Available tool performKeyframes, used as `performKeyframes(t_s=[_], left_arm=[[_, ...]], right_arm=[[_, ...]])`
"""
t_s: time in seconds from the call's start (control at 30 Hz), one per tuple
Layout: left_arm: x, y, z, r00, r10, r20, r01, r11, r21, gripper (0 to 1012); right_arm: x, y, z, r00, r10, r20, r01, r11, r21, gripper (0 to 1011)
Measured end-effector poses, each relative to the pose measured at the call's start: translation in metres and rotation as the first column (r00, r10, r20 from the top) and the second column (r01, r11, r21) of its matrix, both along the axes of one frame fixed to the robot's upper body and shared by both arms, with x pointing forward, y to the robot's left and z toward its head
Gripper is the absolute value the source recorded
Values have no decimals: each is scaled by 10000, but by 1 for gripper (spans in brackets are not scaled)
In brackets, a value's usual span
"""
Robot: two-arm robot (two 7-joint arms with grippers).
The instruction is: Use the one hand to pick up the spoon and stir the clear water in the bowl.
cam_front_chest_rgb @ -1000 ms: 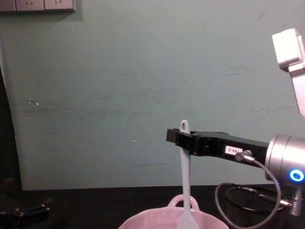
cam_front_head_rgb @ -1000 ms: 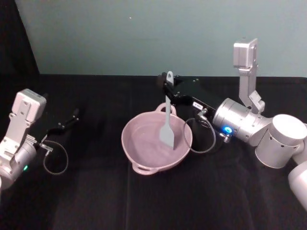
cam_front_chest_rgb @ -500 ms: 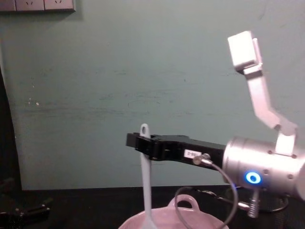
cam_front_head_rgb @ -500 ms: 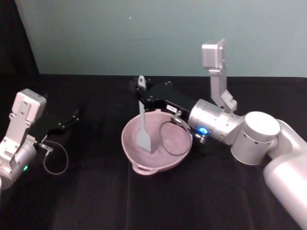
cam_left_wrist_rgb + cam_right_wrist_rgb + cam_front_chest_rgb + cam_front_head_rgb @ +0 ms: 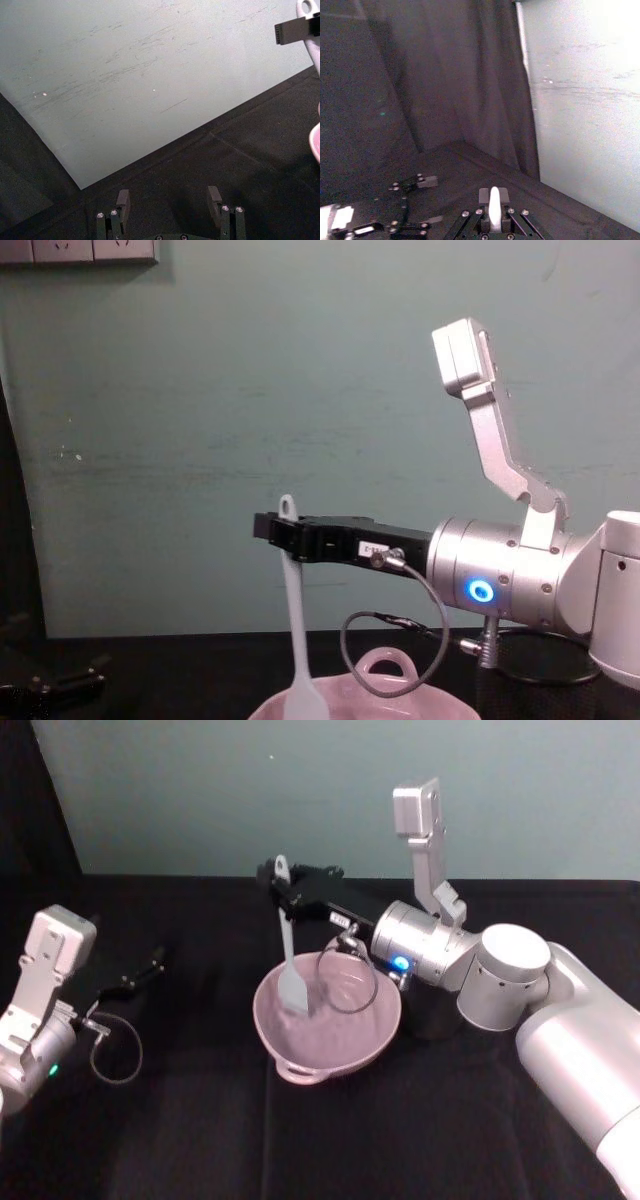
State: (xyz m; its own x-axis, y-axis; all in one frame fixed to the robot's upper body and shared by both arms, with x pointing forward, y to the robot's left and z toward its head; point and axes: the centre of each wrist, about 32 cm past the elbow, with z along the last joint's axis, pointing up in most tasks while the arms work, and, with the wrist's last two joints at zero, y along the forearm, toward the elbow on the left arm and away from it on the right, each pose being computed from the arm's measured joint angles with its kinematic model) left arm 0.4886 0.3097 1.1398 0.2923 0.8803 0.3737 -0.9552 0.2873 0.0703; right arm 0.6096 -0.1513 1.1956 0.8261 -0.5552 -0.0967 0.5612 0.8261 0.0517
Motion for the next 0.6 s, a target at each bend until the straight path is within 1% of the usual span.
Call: performKeyframes(t_s=[0.17,0.23,0.37,0.57,0.6], left_arm=[[0,0,0,10000,0,0,0,10000,0,1011],[0,0,0,10000,0,-1,0,10000,1,1011],[0,0,0,10000,0,0,0,10000,0,1011],[0,0,0,10000,0,0,0,10000,0,1011],[0,0,0,10000,0,0,0,10000,0,1011]], right_arm=[[42,-78,-23,9994,-336,-81,336,9994,22,112],[45,-142,-29,9984,-556,-95,557,9984,48,111],[1,-247,-24,9968,-792,-64,792,9968,77,111],[-134,-438,-11,9938,-1089,-226,1091,9940,79,111],[-134,-438,-11,9938,-1089,-226,1091,9940,79,111]])
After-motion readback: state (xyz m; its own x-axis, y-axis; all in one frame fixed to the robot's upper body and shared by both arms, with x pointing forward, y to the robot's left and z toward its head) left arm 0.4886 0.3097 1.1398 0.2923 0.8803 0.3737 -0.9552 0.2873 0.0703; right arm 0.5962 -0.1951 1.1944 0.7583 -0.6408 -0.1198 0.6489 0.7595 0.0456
